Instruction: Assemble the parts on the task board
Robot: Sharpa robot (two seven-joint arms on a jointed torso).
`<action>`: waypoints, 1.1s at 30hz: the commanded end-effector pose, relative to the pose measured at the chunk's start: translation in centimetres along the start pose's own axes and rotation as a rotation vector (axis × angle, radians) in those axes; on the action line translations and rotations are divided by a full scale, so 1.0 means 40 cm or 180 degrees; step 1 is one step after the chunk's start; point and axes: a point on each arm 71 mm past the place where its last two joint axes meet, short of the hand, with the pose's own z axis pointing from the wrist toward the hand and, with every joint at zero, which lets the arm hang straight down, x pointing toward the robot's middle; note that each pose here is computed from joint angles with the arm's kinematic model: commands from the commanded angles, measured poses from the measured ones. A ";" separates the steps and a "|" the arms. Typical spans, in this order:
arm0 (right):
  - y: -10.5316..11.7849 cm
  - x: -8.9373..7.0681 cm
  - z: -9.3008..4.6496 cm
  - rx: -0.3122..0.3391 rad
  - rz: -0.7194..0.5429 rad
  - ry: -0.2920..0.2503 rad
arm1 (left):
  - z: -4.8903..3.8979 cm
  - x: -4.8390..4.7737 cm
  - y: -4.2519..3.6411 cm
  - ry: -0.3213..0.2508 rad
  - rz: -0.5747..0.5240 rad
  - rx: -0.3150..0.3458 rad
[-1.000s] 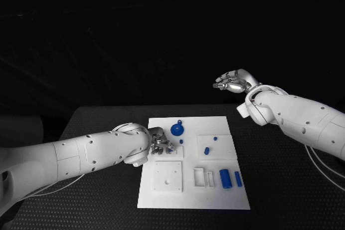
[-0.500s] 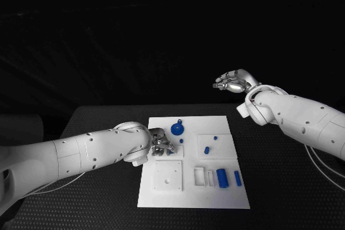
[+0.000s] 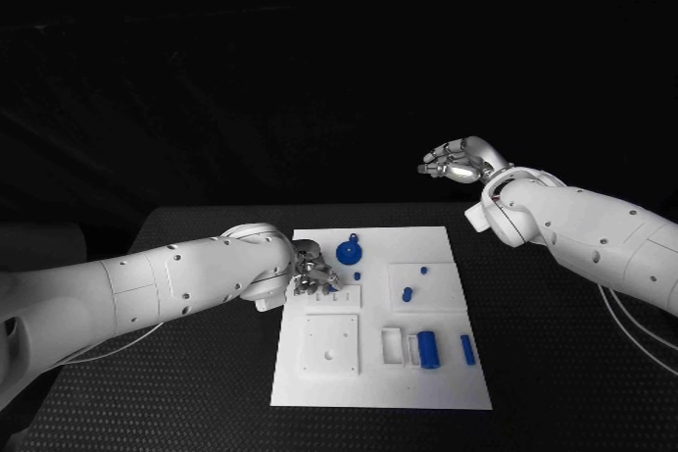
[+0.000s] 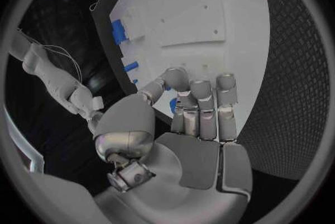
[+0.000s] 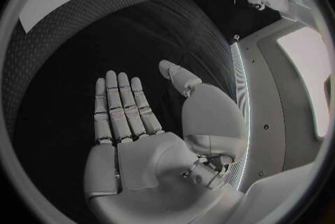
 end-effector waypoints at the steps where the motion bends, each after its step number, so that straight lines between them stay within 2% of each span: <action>1: 0.002 0.005 0.001 -0.0023 -0.0005 0.0043 | 0.000 0.000 -0.008 0.0204 0.0146 -0.0062; 9: 0.005 0.009 0.002 -0.0026 -0.0001 0.0052 | 0.003 -0.001 -0.021 0.0344 0.0247 -0.0104; 16: 0.005 0.010 0.002 -0.0024 0.0000 0.0059 | 0.005 -0.003 -0.018 0.0420 0.0296 -0.0153; 21: 0.005 0.010 0.002 -0.0024 0.0000 0.0058 | 0.007 -0.008 -0.022 0.0344 0.0289 -0.0152; 31: 0.006 0.011 0.002 -0.0028 0.0002 0.0060 | 0.013 -0.007 -0.034 0.0321 0.0349 -0.0144; 33: 0.006 0.012 0.002 -0.0030 0.0003 0.0062 | 0.014 -0.008 -0.037 0.0281 0.0439 -0.0140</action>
